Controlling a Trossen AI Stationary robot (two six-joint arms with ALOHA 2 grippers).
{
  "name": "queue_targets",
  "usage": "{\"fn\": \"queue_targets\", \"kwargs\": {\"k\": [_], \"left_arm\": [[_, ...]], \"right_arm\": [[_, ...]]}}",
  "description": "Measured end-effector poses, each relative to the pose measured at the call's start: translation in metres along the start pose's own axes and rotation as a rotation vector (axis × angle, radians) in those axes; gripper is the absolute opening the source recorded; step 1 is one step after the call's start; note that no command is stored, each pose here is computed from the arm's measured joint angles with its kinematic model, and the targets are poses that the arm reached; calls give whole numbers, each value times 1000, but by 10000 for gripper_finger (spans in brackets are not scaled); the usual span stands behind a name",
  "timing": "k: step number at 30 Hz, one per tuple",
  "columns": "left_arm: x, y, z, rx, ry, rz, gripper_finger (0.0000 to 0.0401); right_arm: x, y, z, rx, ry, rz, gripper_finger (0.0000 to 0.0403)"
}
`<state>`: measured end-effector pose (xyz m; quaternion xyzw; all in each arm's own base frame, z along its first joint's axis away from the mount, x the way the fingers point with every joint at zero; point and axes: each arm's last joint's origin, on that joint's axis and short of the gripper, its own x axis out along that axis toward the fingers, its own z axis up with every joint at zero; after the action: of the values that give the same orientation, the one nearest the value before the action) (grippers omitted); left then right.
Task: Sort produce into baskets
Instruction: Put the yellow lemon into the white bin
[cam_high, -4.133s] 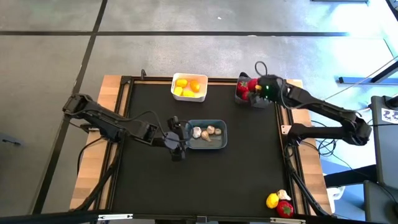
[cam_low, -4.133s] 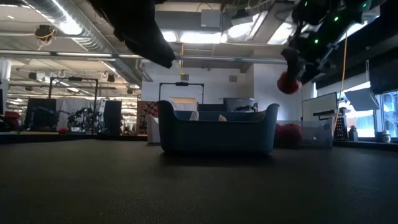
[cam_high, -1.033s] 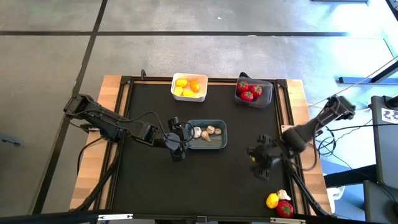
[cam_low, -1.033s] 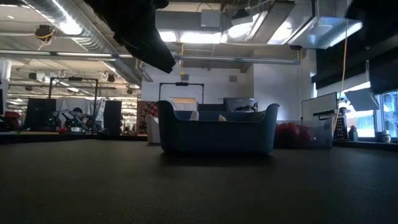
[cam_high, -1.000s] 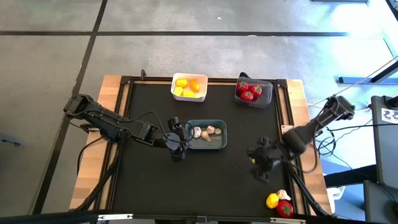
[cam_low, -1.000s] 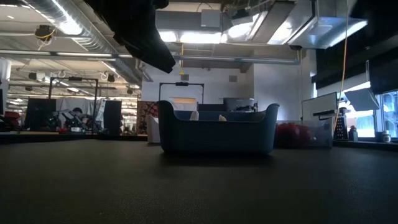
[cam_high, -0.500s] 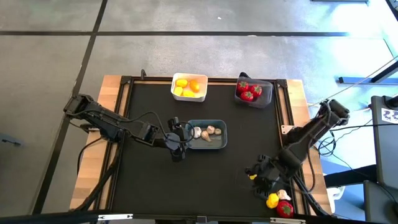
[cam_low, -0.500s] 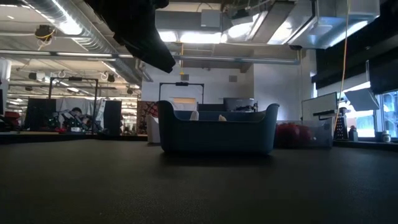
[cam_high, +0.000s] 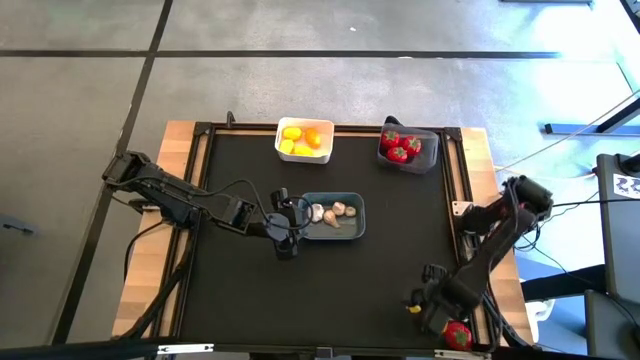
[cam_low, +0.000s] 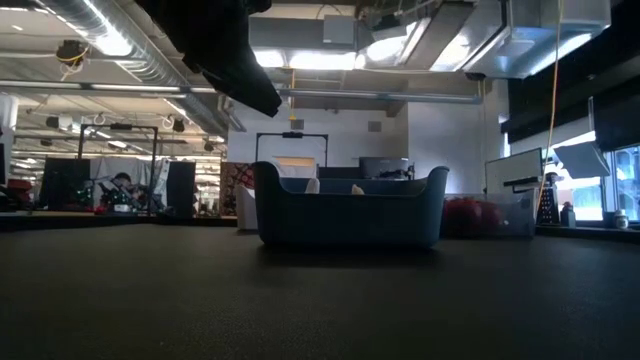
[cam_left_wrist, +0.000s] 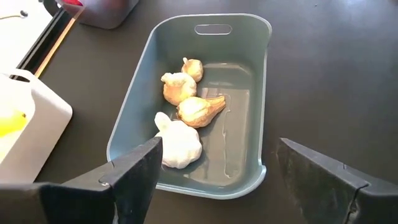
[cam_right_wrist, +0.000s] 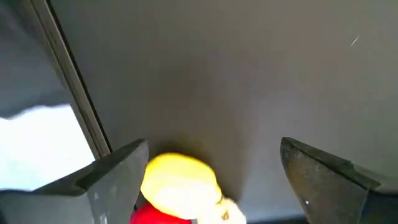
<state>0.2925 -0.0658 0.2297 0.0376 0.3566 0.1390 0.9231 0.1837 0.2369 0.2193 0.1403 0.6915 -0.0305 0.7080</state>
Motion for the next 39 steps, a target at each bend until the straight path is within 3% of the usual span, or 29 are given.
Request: {"fn": "queue_targets", "kwargs": {"k": [6, 13, 30, 34, 39], "left_arm": [[0, 0, 0, -1, 0, 0, 311], [0, 0, 0, -1, 0, 0, 311], [0, 0, 0, 23, 0, 0, 311], [0, 0, 0, 23, 0, 0, 311], [0, 0, 0, 24, 1, 0, 311]], "right_arm": [[16, 14, -24, 38, 125, 3, 365], [17, 21, -39, 69, 97, 0, 365], [63, 29, -41, 60, 172, -112, 363], [68, 29, -41, 61, 174, -129, 339], [69, 29, -40, 61, 169, -132, 269]]}}
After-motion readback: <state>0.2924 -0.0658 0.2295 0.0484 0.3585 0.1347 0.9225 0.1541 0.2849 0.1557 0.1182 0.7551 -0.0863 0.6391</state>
